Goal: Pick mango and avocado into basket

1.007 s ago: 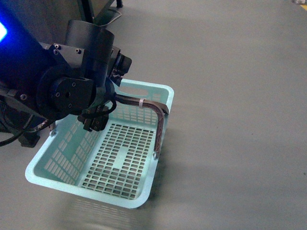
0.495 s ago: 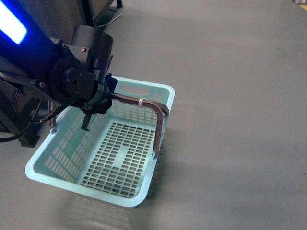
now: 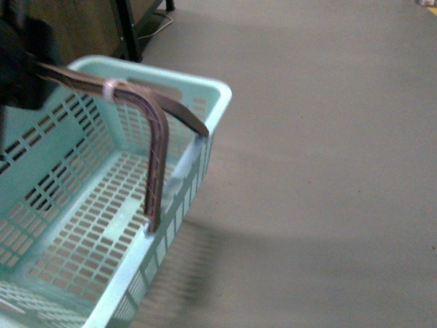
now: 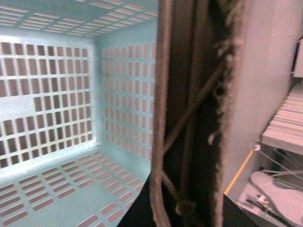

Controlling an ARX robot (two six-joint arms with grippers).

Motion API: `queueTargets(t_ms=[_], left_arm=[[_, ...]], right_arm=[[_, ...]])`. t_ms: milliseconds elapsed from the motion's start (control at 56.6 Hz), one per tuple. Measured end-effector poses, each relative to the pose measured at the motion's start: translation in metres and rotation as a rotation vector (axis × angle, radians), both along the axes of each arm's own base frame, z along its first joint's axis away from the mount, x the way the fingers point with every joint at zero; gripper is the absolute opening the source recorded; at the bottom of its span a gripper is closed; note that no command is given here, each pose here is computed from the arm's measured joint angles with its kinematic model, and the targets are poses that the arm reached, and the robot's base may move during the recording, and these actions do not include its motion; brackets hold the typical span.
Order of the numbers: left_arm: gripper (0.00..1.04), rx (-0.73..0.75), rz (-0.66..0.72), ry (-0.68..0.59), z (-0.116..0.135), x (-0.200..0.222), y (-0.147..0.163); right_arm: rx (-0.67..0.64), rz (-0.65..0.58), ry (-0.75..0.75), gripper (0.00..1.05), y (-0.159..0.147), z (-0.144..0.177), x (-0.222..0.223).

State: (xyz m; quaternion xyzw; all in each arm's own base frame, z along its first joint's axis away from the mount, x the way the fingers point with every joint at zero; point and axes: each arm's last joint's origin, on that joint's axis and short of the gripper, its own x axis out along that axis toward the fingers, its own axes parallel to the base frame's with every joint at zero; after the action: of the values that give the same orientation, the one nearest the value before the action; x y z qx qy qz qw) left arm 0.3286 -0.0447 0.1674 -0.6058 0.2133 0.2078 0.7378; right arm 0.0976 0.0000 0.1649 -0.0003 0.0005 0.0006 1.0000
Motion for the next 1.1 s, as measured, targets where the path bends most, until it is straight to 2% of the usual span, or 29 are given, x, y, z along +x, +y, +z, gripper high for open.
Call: queueTargets(t_ms=[265, 477, 636, 1095], left_arm=[[0.07, -0.084, 0.011, -0.147, 0.076, -0.059, 0.015], [0.07, -0.106, -0.009, -0.224, 0.119, -0.114, 0.013], [0.07, -0.089, -0.015, -0.274, 0.130, -0.124, 0.013], [0.07, -0.082, -0.015, -0.261, 0.128, -0.122, 0.013]], right_arm=[[0.000, 0.000, 0.000, 0.97, 0.000, 0.000, 0.000], [0.000, 0.000, 0.000, 0.97, 0.000, 0.000, 0.000], [0.000, 0.000, 0.000, 0.97, 0.000, 0.000, 0.000], [0.000, 0.000, 0.000, 0.97, 0.000, 0.000, 0.000]])
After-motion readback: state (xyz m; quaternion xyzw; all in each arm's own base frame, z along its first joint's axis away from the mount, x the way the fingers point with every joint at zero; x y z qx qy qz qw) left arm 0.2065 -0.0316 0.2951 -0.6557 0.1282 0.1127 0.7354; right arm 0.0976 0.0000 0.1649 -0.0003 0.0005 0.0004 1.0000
